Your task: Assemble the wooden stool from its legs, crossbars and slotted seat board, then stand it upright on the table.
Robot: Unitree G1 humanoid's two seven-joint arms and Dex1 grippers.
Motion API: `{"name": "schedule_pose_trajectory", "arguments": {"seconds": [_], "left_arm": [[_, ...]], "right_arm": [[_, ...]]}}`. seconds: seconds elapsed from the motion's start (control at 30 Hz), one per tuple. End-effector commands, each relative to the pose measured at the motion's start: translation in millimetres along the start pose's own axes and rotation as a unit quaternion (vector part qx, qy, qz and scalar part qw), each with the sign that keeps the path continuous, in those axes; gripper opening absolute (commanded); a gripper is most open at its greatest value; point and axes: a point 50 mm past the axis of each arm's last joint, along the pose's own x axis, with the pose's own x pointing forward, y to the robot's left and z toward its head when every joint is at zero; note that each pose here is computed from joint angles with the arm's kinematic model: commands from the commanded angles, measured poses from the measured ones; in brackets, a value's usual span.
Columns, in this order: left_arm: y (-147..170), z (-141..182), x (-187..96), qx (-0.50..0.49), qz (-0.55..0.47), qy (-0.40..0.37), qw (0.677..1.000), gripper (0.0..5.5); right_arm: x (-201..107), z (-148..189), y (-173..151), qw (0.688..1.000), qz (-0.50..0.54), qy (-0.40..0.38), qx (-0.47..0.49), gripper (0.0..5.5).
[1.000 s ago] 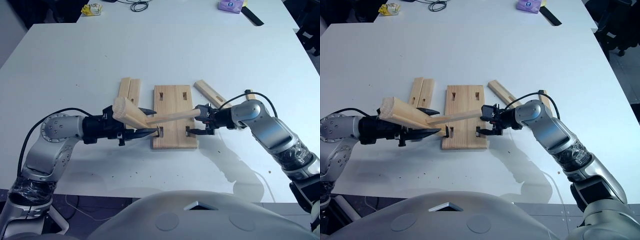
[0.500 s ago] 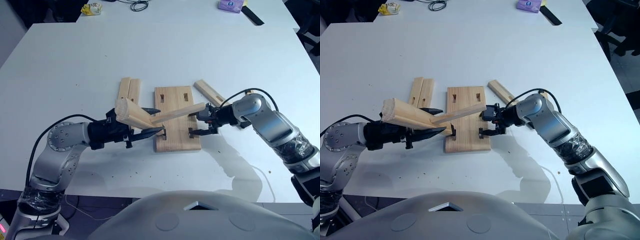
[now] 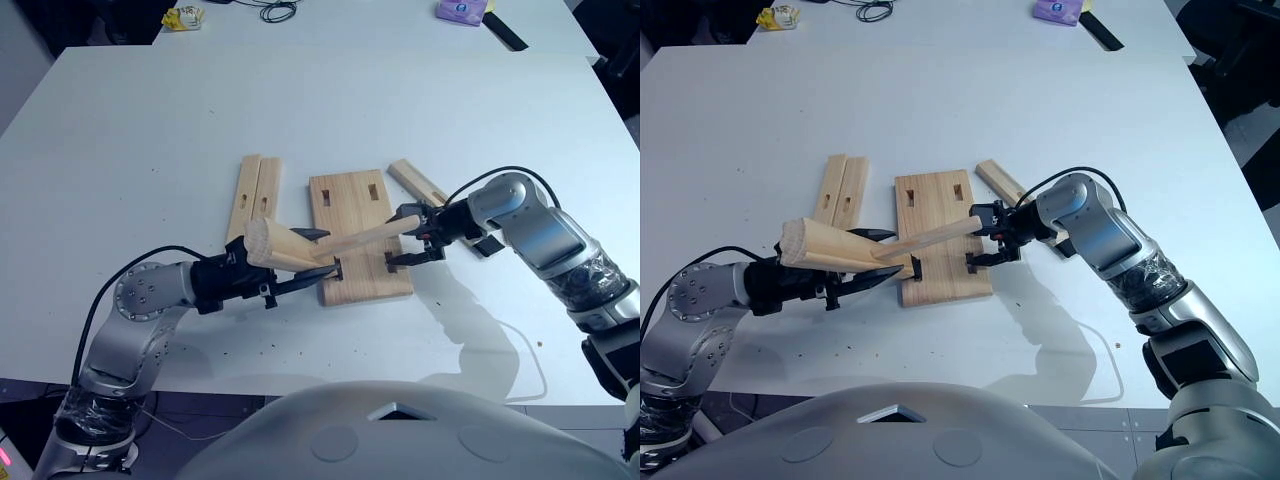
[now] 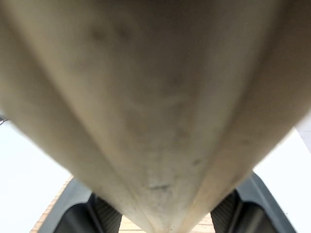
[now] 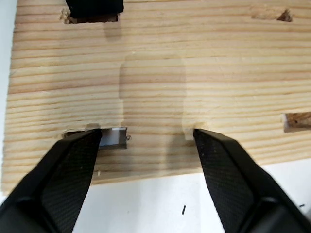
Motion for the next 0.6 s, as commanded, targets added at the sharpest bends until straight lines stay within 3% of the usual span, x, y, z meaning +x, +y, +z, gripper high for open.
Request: {"name": "schedule_pose_trajectory", "arguments": {"seconds": [0.03, 0.27, 0.6], "left_arm": [[-11, -9, 4, -0.025, -0.020, 0.017, 0.999, 2.05], [-19, -16, 9, -0.044, -0.025, 0.013, 0.999, 2.05], [-8, -40, 1, -0.091, -0.015, 0.089, 0.992, 2.05]], "right_arm": [[2, -13, 0, 0.999, 0.008, 0.036, 0.017, 3.50], [1, -13, 0, 0.999, 0.015, 0.039, 0.012, 3.50], [6, -13, 16, 0.999, 0.012, 0.024, 0.037, 3.50]]}}
